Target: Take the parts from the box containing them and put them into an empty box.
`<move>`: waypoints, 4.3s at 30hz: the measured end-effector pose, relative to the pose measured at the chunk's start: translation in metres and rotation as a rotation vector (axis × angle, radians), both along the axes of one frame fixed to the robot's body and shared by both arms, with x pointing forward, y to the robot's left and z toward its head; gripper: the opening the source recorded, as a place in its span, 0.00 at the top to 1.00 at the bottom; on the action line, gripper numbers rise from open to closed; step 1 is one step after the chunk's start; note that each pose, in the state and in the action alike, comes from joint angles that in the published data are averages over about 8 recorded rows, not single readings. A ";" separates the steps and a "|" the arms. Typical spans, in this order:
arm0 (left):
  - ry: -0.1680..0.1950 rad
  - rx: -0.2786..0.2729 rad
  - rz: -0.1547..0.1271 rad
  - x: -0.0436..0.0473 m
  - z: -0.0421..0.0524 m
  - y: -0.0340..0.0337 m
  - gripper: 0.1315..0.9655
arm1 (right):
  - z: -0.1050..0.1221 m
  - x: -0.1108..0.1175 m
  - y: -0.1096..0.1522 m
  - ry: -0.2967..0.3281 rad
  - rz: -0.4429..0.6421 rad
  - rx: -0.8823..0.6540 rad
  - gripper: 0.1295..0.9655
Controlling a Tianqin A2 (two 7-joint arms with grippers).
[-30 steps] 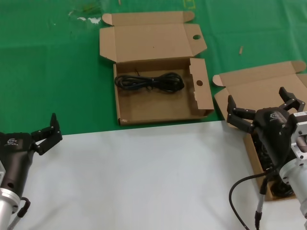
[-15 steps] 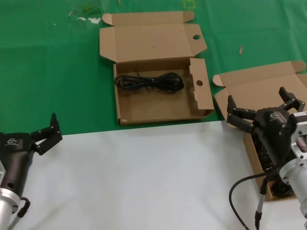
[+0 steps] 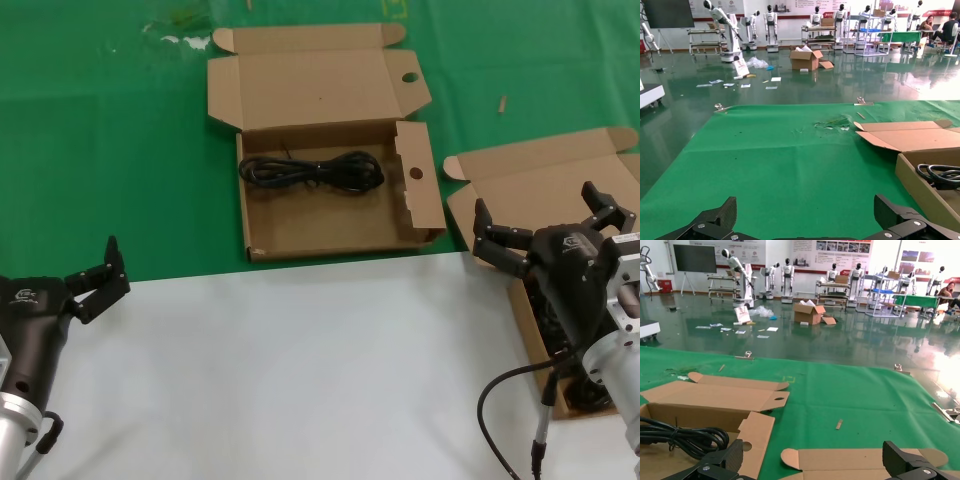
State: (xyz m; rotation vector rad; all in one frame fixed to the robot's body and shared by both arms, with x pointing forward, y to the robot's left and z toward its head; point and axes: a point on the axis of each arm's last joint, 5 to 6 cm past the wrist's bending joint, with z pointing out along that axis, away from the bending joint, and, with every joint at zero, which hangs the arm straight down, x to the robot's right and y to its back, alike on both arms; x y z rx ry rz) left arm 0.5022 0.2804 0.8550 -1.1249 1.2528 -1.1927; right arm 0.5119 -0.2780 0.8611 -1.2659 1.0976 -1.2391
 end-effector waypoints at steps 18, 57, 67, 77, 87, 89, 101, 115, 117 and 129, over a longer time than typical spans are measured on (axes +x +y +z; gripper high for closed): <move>0.000 0.000 0.000 0.0000 0.0000 0.0000 0.00 | 0.000 0.000 0.000 0.000 0.000 0.000 0.00; 0.000 -0.001 0.000 0.0000 0.0000 0.0000 0.00 | 0.000 0.000 0.000 0.000 0.000 0.000 0.00; 0.000 0.000 0.000 0.0000 0.0000 0.0000 0.00 | 0.000 0.000 0.000 0.000 0.000 0.000 0.00; 0.000 0.000 0.000 0.0000 0.0000 0.0000 0.00 | 0.000 0.000 0.000 0.000 0.000 0.000 0.00; 0.000 0.000 0.000 0.0000 0.0000 0.0000 0.00 | 0.000 0.000 0.000 0.000 0.000 0.000 0.00; 0.000 0.000 0.000 0.0000 0.0000 0.0000 0.00 | 0.000 0.000 0.000 0.000 0.000 0.000 0.00; 0.000 0.000 0.000 0.0000 0.0000 0.0000 0.00 | 0.000 0.000 0.000 0.000 0.000 0.000 0.00; 0.000 0.000 0.000 0.0000 0.0000 0.0000 0.00 | 0.000 0.000 0.000 0.000 0.000 0.000 0.00; 0.000 0.000 0.000 0.0000 0.0000 0.0000 0.00 | 0.000 0.000 0.000 0.000 0.000 0.000 0.00; 0.000 0.000 0.000 0.0000 0.0000 0.0000 0.00 | 0.000 0.000 0.000 0.000 0.000 0.000 0.00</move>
